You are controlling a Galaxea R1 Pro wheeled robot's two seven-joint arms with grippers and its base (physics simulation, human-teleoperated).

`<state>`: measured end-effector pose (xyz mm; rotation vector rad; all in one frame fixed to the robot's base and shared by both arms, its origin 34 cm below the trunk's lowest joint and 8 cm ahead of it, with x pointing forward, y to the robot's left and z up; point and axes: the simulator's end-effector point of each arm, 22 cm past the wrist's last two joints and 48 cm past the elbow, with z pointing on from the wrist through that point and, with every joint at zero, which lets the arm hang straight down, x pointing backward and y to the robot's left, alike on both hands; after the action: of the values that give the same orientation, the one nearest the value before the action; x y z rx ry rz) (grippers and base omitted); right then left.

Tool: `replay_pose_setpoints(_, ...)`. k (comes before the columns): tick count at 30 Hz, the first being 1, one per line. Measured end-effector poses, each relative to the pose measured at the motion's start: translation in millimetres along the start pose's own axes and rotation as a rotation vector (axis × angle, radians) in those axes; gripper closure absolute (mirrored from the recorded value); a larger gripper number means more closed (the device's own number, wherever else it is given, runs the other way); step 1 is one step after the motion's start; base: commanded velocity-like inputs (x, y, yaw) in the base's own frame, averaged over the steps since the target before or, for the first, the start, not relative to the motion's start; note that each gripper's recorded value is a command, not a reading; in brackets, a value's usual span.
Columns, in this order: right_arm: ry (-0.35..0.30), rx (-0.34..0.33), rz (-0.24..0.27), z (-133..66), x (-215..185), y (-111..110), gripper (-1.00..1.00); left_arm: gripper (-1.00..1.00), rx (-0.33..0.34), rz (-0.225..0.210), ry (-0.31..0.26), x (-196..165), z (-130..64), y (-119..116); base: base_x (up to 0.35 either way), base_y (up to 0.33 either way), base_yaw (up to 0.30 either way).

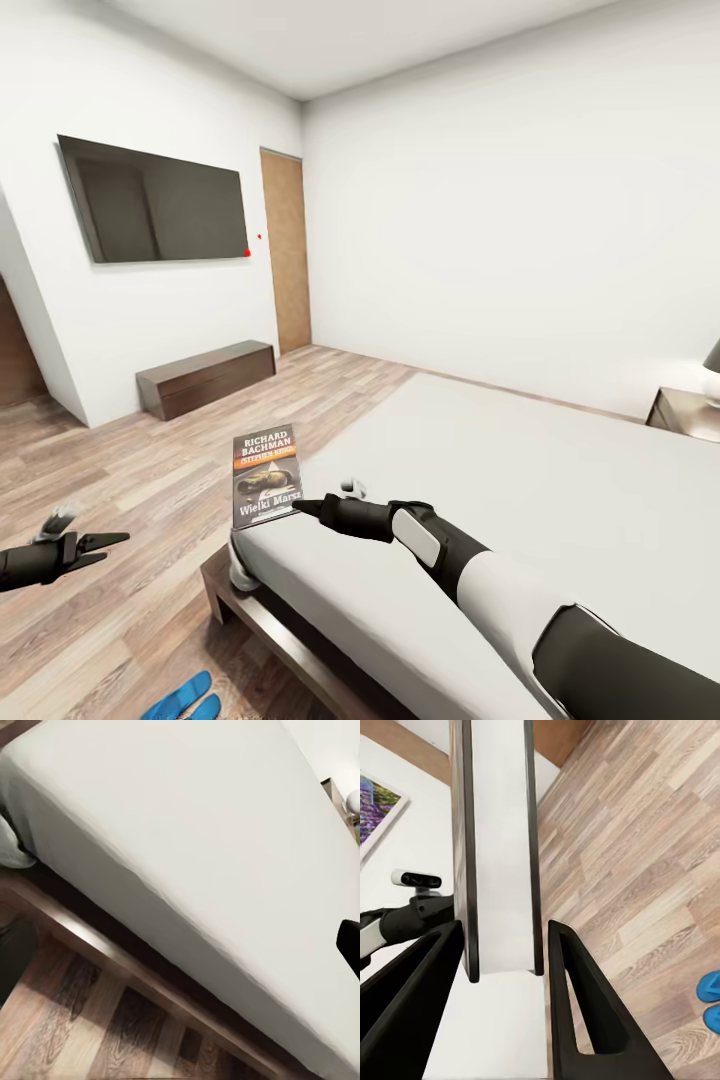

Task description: In the bedroom, move the book from the bed onto either nightstand, and place the two sandals side by side next to the bed.

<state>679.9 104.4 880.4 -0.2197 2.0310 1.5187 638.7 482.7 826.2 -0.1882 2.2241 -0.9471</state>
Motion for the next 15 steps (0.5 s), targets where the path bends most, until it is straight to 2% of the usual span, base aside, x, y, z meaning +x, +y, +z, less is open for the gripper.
replay_pose_setpoints(11,0.001,0.0,0.0,0.1,0.4,-0.1,1.0,-1.0,-0.026,-0.03,0.062,47.4,6.6,19.1,0.0,0.0,0.261)
replay_pose_setpoints(15,0.001,0.0,0.0,0.1,0.5,-0.1,1.0,-1.0,-0.059,-0.022,0.085,71.3,11.8,32.2,0.0,0.0,0.261)
